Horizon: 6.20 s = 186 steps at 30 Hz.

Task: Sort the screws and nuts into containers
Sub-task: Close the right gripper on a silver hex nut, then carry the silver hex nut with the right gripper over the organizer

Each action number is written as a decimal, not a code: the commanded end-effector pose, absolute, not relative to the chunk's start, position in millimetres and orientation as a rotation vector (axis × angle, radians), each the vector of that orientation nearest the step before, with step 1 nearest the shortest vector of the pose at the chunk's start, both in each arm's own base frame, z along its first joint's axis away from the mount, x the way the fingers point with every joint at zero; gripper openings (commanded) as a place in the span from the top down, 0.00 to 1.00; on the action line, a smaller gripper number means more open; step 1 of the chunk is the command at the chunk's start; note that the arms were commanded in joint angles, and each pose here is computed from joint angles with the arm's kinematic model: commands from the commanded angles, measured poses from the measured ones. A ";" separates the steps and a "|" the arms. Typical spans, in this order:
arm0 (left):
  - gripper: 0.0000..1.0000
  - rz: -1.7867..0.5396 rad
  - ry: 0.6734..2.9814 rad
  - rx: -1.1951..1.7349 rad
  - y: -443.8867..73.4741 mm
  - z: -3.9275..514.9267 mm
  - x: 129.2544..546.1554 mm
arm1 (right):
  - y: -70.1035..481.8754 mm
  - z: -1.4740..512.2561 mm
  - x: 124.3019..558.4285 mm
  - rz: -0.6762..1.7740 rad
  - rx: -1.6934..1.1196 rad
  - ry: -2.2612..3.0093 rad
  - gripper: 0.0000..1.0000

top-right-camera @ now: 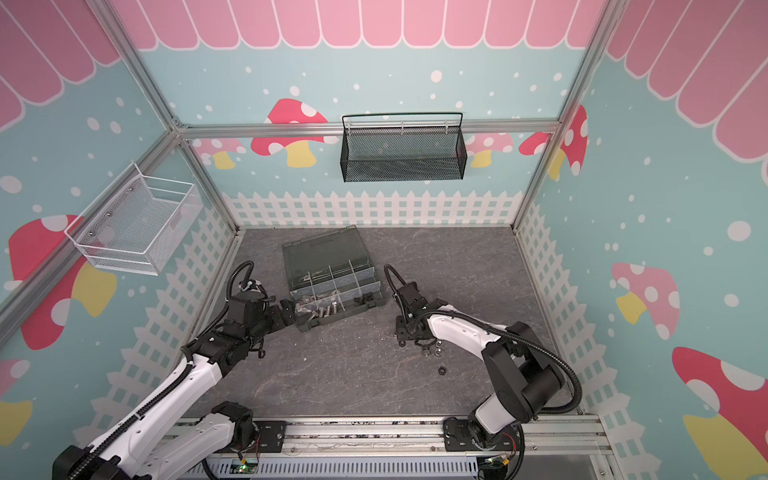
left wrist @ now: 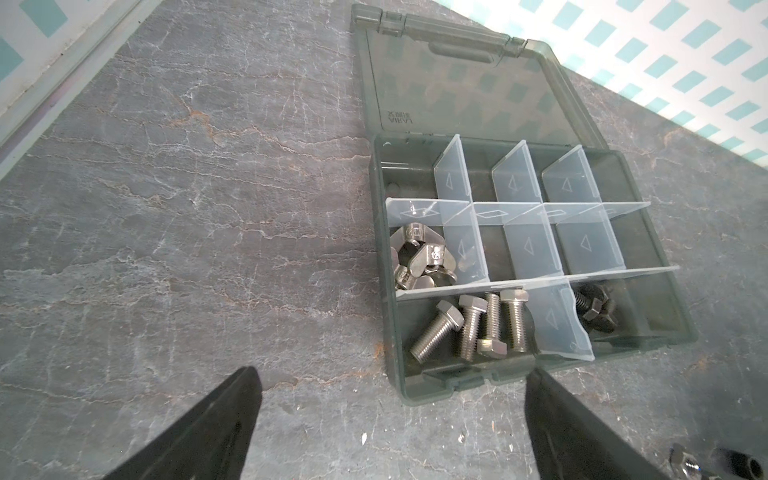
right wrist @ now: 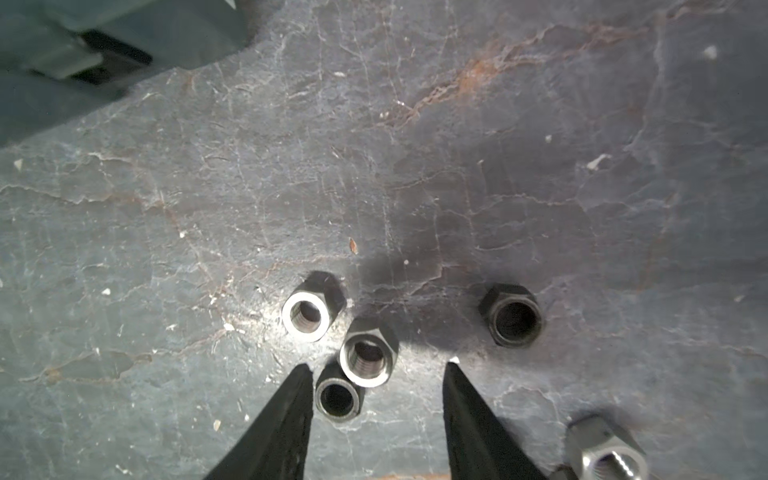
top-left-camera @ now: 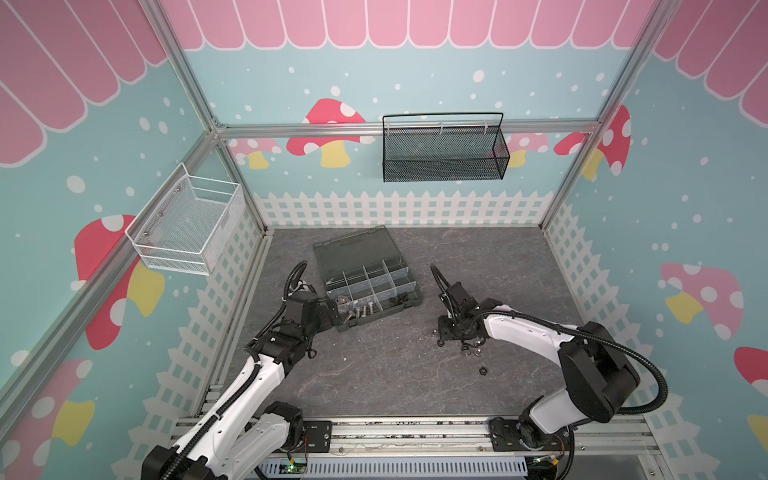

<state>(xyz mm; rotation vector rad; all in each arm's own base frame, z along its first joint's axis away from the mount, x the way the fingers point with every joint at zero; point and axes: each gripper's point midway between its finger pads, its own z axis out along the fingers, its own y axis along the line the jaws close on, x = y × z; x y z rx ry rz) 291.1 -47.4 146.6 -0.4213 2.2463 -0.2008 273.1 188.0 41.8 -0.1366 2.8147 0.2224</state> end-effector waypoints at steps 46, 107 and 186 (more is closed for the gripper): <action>0.00 -0.221 2.230 -0.482 -47.5 146.3 299.2 | 186.8 -0.5 236.3 0.147 -0.314 3.011 0.64; 0.00 -0.253 2.242 -0.476 -52.2 147.1 298.4 | 180.5 -0.3 251.2 -0.012 -0.292 2.944 0.68; 0.00 -0.311 2.165 -0.562 -49.4 155.7 298.8 | 453.9 106.6 408.9 0.307 -0.838 2.374 0.51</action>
